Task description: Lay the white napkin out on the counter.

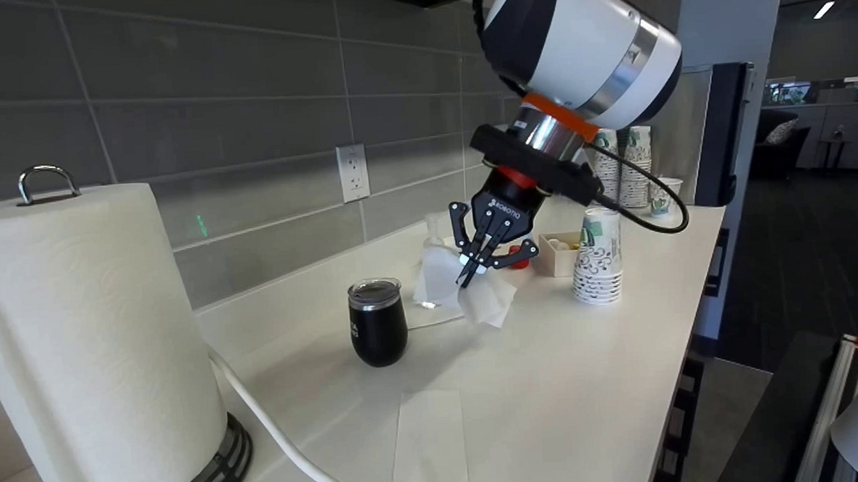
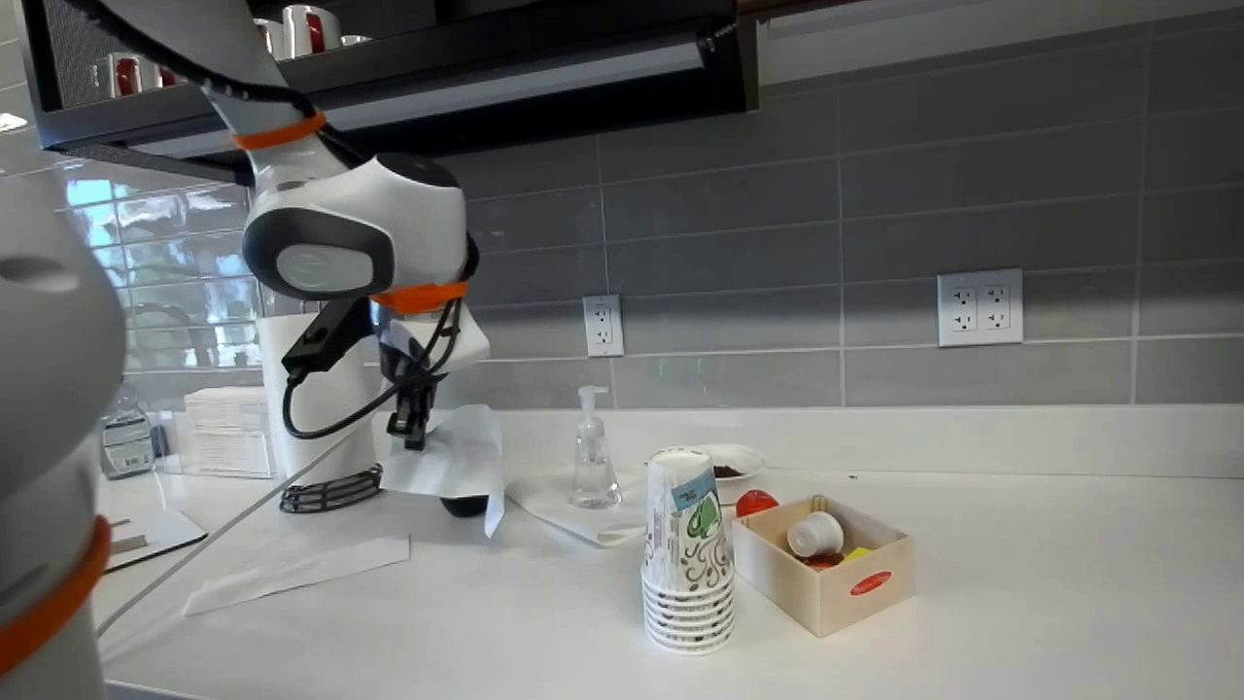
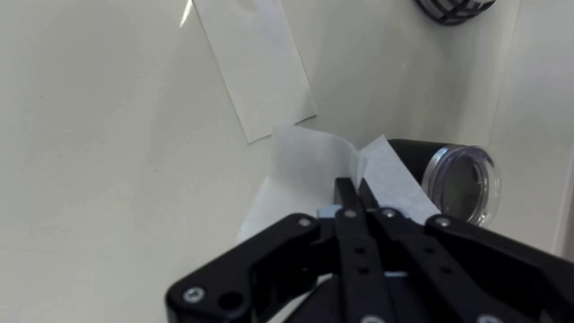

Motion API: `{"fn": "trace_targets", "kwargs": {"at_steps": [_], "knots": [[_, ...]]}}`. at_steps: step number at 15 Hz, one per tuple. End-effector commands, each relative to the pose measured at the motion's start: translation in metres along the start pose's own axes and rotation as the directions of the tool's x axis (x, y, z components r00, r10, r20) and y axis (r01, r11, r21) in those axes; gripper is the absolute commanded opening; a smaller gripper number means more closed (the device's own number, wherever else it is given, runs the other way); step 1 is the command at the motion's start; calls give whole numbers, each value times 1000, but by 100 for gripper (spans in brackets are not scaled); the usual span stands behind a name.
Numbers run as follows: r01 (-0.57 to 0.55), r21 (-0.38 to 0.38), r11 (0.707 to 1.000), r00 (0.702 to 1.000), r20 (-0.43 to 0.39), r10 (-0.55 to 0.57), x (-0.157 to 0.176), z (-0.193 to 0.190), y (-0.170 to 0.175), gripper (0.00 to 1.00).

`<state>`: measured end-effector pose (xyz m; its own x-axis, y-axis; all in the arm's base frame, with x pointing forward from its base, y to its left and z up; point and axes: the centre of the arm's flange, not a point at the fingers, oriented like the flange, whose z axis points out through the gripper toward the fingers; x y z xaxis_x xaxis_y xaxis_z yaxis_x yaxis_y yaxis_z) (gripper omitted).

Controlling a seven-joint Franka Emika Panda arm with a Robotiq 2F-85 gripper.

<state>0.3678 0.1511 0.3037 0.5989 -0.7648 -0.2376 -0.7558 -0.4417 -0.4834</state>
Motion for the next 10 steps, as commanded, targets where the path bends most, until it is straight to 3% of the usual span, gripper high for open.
{"fn": "trace_targets", "kwargs": {"at_steps": [1, 5, 10], "knots": [[56, 63, 996, 992, 109, -63, 13, -35, 34, 0], [128, 142, 982, 953, 255, -161, 32, -34, 35, 0], [184, 223, 957, 868, 419, -265, 40, -22, 34, 0]]}}
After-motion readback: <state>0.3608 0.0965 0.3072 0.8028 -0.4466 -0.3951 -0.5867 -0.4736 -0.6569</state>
